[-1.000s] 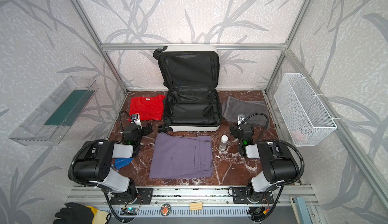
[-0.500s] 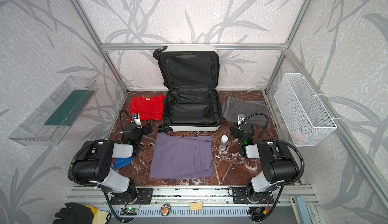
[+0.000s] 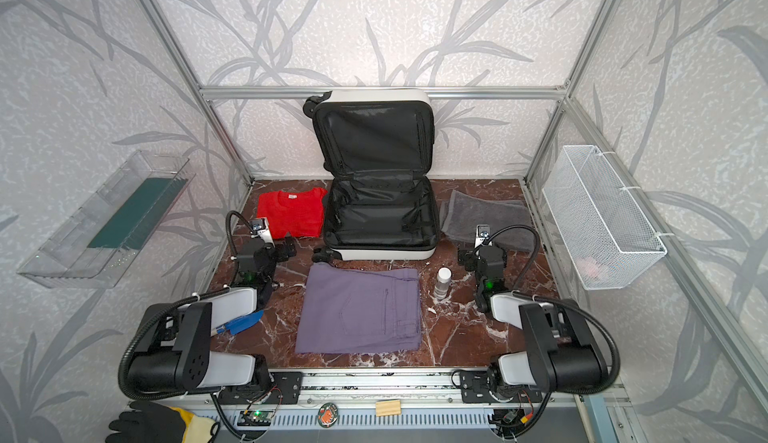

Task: Pack the luggage
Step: 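Grasp the clear bottle with the right gripper while the left arm reaches forward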

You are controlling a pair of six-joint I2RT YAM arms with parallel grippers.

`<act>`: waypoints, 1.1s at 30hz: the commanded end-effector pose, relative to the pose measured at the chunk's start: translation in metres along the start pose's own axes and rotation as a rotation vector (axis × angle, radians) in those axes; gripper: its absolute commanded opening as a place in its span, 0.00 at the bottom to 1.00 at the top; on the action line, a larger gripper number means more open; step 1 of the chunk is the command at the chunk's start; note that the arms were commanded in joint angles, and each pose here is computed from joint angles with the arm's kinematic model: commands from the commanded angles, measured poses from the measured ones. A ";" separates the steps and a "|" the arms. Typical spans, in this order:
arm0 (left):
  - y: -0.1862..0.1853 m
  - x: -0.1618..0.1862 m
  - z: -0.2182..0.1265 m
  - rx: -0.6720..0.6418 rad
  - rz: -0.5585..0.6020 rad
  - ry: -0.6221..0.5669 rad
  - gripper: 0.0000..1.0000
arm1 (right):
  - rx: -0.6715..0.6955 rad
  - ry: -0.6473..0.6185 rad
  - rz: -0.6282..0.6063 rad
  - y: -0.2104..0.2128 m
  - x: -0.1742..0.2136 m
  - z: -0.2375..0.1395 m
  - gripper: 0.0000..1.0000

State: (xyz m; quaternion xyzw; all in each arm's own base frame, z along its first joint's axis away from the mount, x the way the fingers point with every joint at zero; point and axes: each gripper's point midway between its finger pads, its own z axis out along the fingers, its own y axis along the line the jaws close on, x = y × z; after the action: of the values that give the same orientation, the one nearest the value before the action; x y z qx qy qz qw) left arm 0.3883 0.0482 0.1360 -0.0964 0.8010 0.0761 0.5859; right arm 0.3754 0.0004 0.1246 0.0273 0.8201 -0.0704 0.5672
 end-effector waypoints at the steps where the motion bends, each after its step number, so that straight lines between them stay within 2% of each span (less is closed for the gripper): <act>1: 0.007 -0.027 -0.007 -0.034 -0.048 -0.033 0.98 | 0.084 0.057 0.111 -0.021 -0.038 -0.013 0.99; 3: 0.007 -0.041 -0.015 -0.028 -0.095 -0.054 0.97 | 0.098 0.064 0.249 -0.024 -0.052 -0.020 0.99; 5: 0.004 -0.055 -0.023 -0.007 -0.134 -0.049 0.97 | 0.084 0.145 0.369 -0.021 -0.052 -0.029 0.99; 9: -0.002 -0.077 -0.041 0.028 -0.263 0.017 0.96 | -0.191 0.203 0.388 0.024 -0.066 -0.049 0.99; 11: -0.008 -0.084 -0.052 0.059 -0.327 0.066 0.95 | -0.282 0.235 0.393 0.037 -0.069 -0.063 0.99; 14: -0.028 -0.088 -0.069 0.146 -0.399 0.154 0.92 | -0.386 0.308 0.391 0.053 -0.069 -0.088 0.90; 16: -0.044 -0.088 -0.080 0.195 -0.425 0.207 0.91 | -0.402 0.382 0.373 0.059 -0.064 -0.104 0.83; 19: -0.073 -0.083 -0.095 0.266 -0.420 0.277 0.91 | -0.399 0.477 0.291 0.068 -0.053 -0.123 0.78; 24: -0.124 -0.071 -0.112 0.374 -0.407 0.378 0.91 | -0.365 0.589 0.129 0.082 -0.033 -0.143 0.79; 28: -0.165 -0.055 -0.120 0.445 -0.365 0.478 0.90 | -0.288 0.637 0.012 0.089 -0.016 -0.145 0.81; 33: -0.199 -0.040 -0.125 0.496 -0.332 0.537 0.90 | -0.248 0.674 -0.045 0.095 0.002 -0.140 0.82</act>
State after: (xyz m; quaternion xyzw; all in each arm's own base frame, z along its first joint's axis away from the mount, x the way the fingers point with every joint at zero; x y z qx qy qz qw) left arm 0.3362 -0.1601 0.2083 -0.0907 0.8904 -0.2318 0.3811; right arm 0.2612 0.1288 0.1711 -0.0485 0.9578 0.0763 0.2728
